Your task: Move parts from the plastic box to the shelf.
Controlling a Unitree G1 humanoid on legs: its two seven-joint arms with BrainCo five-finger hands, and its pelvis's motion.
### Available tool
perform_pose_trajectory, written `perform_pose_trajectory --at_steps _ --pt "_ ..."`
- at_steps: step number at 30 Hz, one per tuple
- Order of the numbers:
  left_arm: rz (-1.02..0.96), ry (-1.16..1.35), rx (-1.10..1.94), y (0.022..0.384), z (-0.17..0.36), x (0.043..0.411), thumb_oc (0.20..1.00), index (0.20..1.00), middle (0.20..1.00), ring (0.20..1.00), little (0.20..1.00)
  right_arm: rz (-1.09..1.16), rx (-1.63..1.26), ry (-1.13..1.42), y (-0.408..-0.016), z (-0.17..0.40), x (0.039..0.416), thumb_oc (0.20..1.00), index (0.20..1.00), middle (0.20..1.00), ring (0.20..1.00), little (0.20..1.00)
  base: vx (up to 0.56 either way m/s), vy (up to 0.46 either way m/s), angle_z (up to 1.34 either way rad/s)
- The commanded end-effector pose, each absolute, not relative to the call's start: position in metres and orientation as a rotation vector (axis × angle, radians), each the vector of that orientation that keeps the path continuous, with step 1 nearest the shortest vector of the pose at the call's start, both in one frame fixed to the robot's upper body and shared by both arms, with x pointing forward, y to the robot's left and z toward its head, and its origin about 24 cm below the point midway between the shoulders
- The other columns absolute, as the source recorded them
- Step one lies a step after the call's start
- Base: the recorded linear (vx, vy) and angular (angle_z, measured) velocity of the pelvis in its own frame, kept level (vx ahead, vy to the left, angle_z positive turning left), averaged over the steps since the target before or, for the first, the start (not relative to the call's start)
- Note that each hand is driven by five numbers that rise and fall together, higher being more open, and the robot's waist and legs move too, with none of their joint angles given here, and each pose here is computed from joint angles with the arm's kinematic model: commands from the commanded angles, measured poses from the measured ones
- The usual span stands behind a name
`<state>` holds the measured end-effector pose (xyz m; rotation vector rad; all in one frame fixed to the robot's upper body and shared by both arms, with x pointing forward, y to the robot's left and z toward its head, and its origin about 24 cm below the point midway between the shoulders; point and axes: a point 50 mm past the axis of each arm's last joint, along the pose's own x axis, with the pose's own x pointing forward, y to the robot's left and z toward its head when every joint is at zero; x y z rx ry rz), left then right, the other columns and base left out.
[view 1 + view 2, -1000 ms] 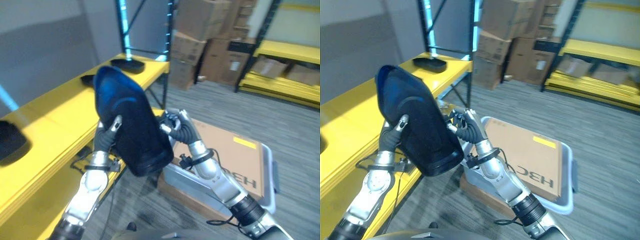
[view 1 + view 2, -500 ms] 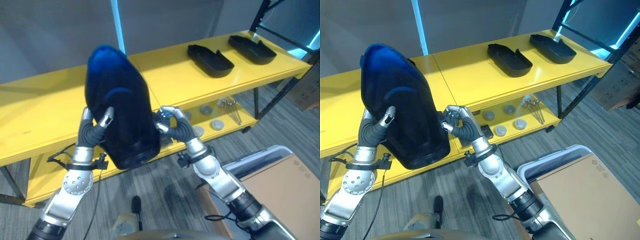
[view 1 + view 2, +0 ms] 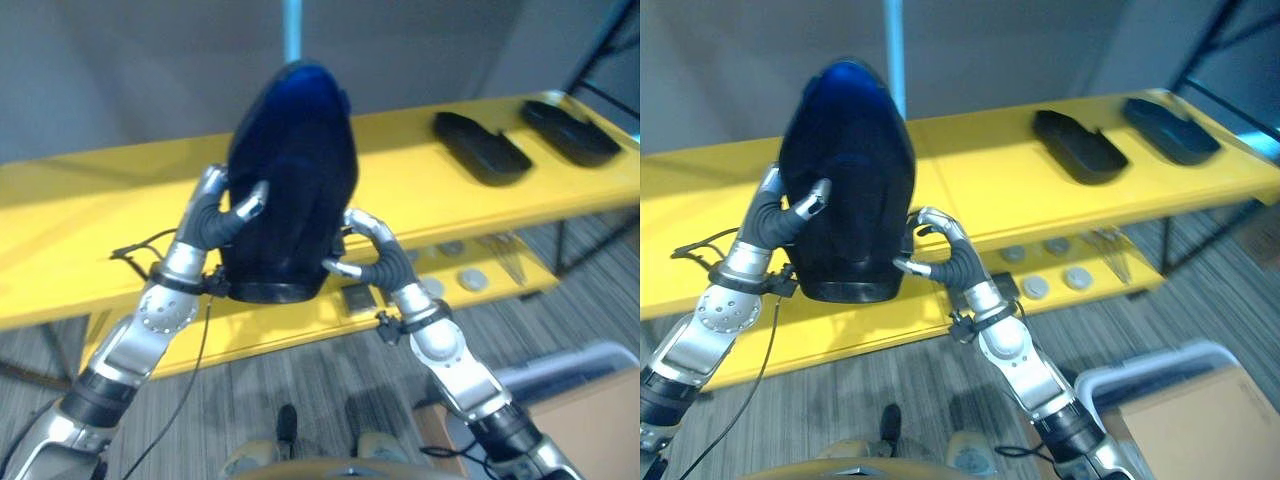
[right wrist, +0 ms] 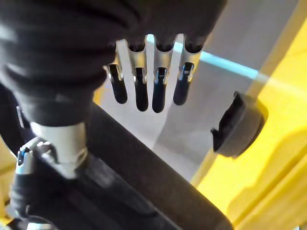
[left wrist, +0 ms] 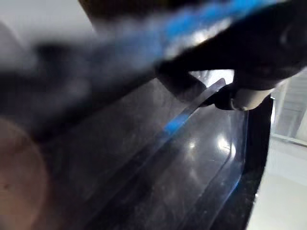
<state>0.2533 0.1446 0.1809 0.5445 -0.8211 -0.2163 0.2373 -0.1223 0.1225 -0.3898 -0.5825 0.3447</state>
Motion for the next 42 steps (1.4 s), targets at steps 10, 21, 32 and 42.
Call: perform_pose_trajectory --at_steps 10,21,32,42 --pt "-0.147 -0.850 0.369 0.156 0.184 0.233 0.200 0.200 0.200 0.200 0.200 0.378 -0.316 -0.688 -0.124 0.143 0.235 1.000 1.000 1.000 1.000 1.000 -0.10 -0.082 0.38" --pt "-0.120 -0.689 0.477 0.192 0.165 0.228 0.200 0.200 0.200 0.200 0.200 0.369 -0.207 -0.630 -0.131 0.136 0.229 1.000 1.000 1.000 1.000 1.000 0.06 0.170 0.33" --pt "-0.083 -0.772 0.605 0.195 0.184 0.240 0.200 0.200 0.200 0.200 0.200 0.246 -0.209 -0.621 -0.133 0.135 0.238 1.000 1.000 1.000 1.000 1.000 0.17 0.478 -0.05" --pt "0.160 -0.696 0.545 0.230 0.181 0.262 0.200 0.200 0.200 0.200 0.200 0.070 -0.306 -0.515 -0.182 0.116 0.216 1.000 1.000 1.000 1.000 1.000 0.17 0.160 -0.15"
